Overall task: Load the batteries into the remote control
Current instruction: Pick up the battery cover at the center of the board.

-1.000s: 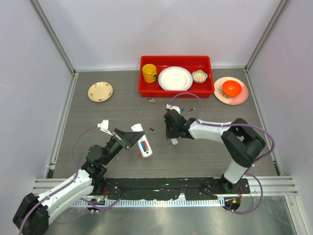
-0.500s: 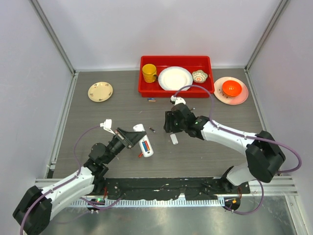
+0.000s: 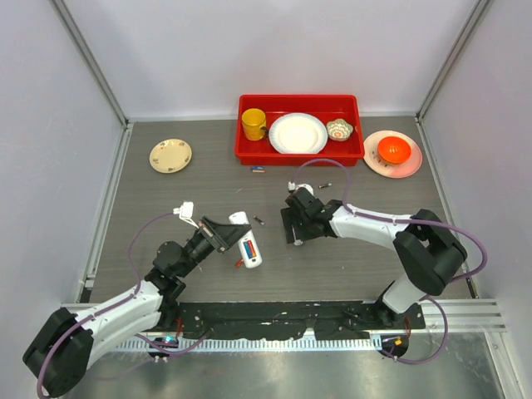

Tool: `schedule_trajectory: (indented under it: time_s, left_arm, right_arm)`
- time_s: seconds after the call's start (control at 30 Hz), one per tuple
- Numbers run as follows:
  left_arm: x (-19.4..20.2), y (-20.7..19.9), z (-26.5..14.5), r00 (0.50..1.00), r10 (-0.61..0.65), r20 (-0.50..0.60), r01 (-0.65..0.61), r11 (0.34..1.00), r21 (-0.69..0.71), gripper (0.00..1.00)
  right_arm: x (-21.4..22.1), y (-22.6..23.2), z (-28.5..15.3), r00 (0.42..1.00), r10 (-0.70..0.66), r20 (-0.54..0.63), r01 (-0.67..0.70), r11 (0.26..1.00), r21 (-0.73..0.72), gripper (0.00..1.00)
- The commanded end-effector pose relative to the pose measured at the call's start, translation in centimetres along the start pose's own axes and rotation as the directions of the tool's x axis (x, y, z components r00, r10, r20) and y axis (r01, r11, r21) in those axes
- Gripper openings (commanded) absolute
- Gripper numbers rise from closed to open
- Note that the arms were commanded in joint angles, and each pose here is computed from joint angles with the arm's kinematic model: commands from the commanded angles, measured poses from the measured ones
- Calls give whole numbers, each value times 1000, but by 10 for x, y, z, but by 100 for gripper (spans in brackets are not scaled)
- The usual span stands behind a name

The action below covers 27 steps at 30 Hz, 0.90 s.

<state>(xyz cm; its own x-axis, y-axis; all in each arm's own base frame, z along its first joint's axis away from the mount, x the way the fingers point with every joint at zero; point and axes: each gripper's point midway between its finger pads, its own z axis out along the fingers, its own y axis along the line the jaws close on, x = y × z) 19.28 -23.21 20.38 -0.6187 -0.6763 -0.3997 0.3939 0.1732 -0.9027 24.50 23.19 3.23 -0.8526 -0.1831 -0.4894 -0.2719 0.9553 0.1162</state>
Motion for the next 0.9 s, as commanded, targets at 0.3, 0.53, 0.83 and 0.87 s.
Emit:
schedule_trajectory:
  time_s: [0.3,0.53,0.83,0.87]
  left_arm:
    - [-9,-27,3,999,18,26,-21,995,97,0]
    - [-9,-28,3,1000,18,24,-20,994,103,0]
    - [-9,-28,4,1000,21,20,-23,994,103,0]
    - [-9,-29,6,1000,21,20,-23,994,103,0]
  right_arm:
    - [10,0,9,988,-136,-77,141,988,60,64]
    - [20,3,14,978,-165,-125,173,983,55,54]
    - [21,1,8,982,-150,-111,157,986,53,32]
    - [20,1,6,986,-136,-99,142,988,55,30]
